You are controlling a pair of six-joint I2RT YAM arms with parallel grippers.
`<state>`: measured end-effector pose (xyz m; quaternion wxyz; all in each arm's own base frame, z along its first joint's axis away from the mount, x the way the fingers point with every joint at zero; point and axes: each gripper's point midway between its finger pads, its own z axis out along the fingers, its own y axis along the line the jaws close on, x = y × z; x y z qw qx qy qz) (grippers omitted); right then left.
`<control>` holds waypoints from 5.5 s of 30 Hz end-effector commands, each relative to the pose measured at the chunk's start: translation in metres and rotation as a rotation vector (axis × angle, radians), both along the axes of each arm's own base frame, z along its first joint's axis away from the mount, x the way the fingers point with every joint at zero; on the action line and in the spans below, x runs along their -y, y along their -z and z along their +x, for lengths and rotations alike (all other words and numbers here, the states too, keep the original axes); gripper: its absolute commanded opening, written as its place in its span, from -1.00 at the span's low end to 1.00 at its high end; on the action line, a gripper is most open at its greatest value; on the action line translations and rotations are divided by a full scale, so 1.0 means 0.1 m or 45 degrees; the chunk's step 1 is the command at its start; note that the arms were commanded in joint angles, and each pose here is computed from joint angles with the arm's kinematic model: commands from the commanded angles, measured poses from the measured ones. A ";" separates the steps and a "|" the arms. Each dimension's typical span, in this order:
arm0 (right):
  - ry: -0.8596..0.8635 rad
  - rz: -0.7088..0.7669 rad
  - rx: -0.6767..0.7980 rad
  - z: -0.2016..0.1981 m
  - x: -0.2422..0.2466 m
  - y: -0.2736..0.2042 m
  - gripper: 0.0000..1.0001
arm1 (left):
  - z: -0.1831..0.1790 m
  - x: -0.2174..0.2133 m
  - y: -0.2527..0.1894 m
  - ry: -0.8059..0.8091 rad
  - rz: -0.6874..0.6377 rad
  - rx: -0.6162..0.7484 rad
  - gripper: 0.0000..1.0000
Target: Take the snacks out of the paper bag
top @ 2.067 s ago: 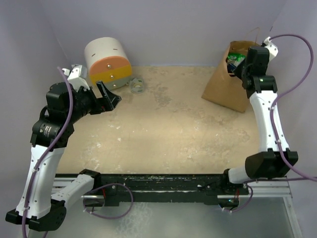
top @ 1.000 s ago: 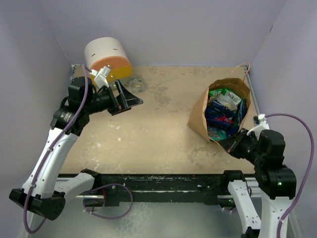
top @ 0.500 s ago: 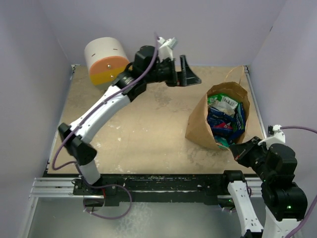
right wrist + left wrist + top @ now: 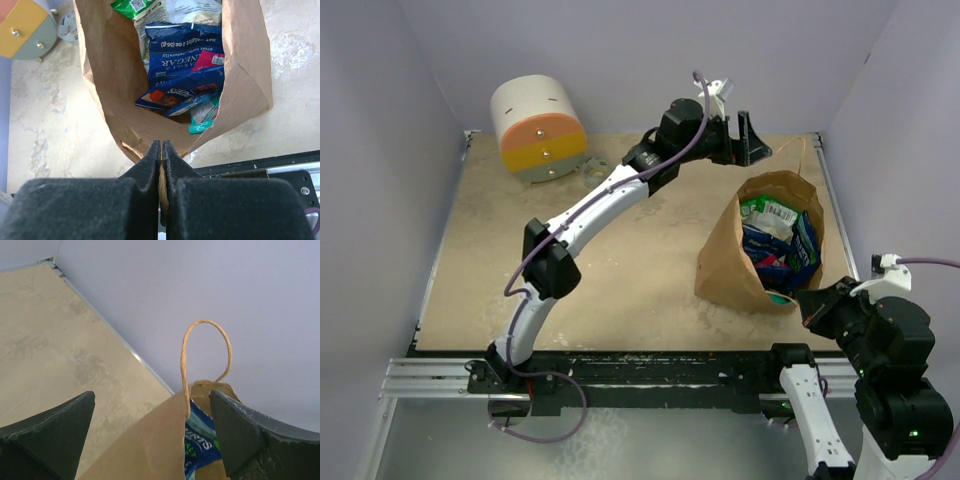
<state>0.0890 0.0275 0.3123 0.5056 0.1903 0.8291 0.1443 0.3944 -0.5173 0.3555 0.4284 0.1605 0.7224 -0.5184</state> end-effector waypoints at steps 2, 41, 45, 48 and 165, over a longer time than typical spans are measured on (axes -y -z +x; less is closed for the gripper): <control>-0.048 -0.056 0.043 -0.02 0.00 -0.07 -1.00 | 0.04 0.27 -0.45 0.025 -0.261 0.093 0.95; -0.200 -0.008 0.056 -0.04 -0.21 -0.20 -1.00 | -0.23 0.45 -0.65 0.111 -0.361 0.071 -0.97; -0.228 -0.050 0.081 0.09 -0.21 -0.29 -1.00 | -0.07 -0.04 -0.98 -0.002 -0.344 0.142 -1.00; -0.346 -0.063 0.112 0.25 -0.32 -0.39 -1.00 | 0.10 -0.59 -1.24 -0.107 -0.344 0.156 -1.00; -0.813 0.424 -0.090 1.81 -1.51 -0.08 -1.00 | -1.16 -4.38 0.04 -1.282 0.938 -0.382 0.29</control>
